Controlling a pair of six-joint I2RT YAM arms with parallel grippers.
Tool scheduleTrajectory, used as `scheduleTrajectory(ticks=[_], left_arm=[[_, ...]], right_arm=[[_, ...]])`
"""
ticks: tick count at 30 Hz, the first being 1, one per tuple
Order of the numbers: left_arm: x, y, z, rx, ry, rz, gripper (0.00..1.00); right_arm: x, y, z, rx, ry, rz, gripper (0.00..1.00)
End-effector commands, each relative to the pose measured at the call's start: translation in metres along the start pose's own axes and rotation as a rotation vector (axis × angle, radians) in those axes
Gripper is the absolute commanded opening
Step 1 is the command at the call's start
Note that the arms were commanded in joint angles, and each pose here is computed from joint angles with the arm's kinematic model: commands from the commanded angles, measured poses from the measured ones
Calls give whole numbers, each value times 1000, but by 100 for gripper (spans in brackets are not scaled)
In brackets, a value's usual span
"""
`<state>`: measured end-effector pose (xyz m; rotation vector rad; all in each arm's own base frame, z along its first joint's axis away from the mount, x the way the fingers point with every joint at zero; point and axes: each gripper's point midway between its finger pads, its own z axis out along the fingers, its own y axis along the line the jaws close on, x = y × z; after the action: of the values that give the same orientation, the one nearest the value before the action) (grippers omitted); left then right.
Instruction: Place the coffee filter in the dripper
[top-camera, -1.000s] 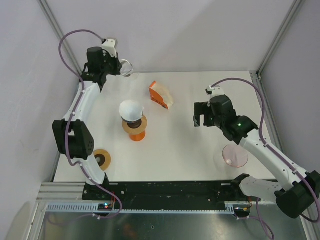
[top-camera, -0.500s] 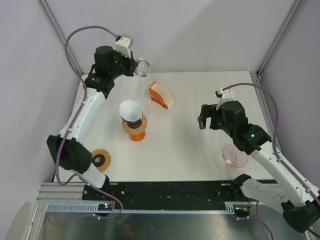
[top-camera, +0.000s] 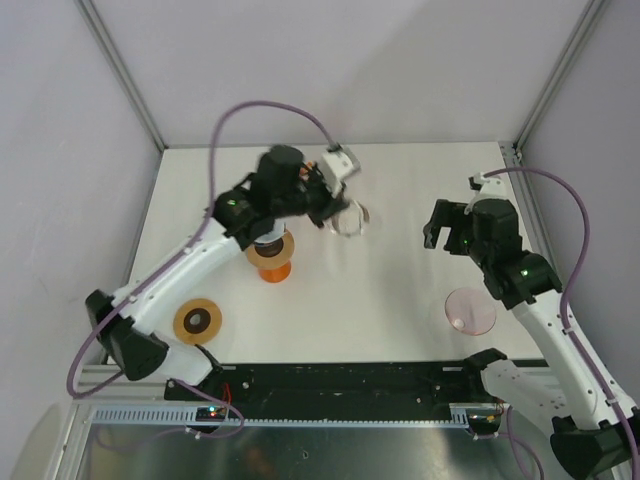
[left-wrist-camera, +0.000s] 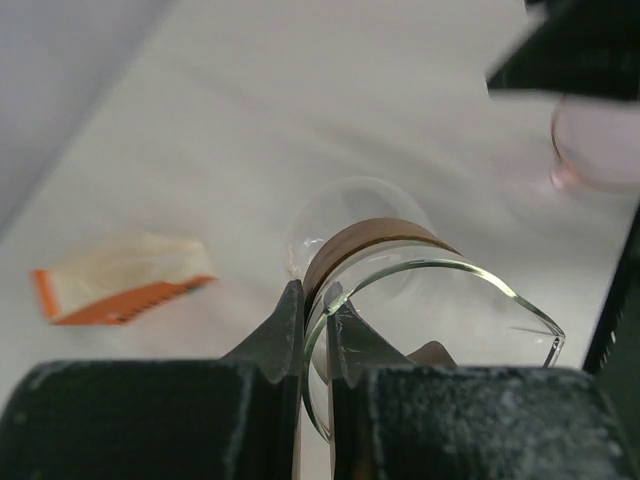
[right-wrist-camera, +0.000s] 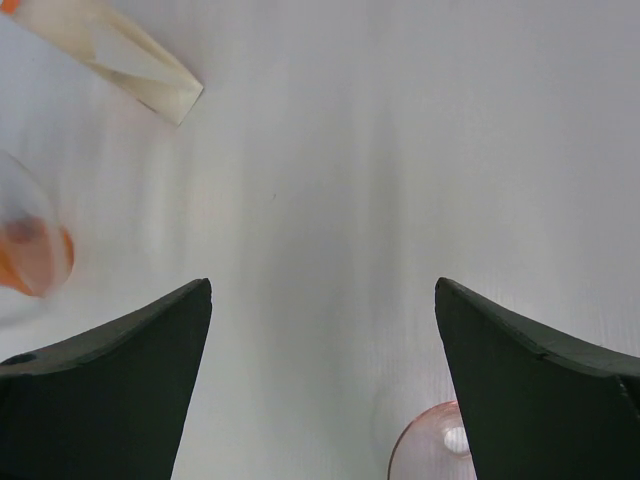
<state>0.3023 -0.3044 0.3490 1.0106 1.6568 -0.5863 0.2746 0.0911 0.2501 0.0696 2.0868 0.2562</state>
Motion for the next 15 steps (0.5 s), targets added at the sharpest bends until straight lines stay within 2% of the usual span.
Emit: scheduleTrajectory(ticks=[1, 8, 15], left_arm=[[67, -33, 27, 101, 199, 36, 0], [117, -60, 62, 186, 333, 1, 0], [152, -70, 81, 203, 427, -21, 0]], right_arm=[[-4, -7, -7, -6, -29, 37, 98], [2, -15, -6, -7, -30, 21, 98], [8, -21, -3, 2, -18, -3, 99]])
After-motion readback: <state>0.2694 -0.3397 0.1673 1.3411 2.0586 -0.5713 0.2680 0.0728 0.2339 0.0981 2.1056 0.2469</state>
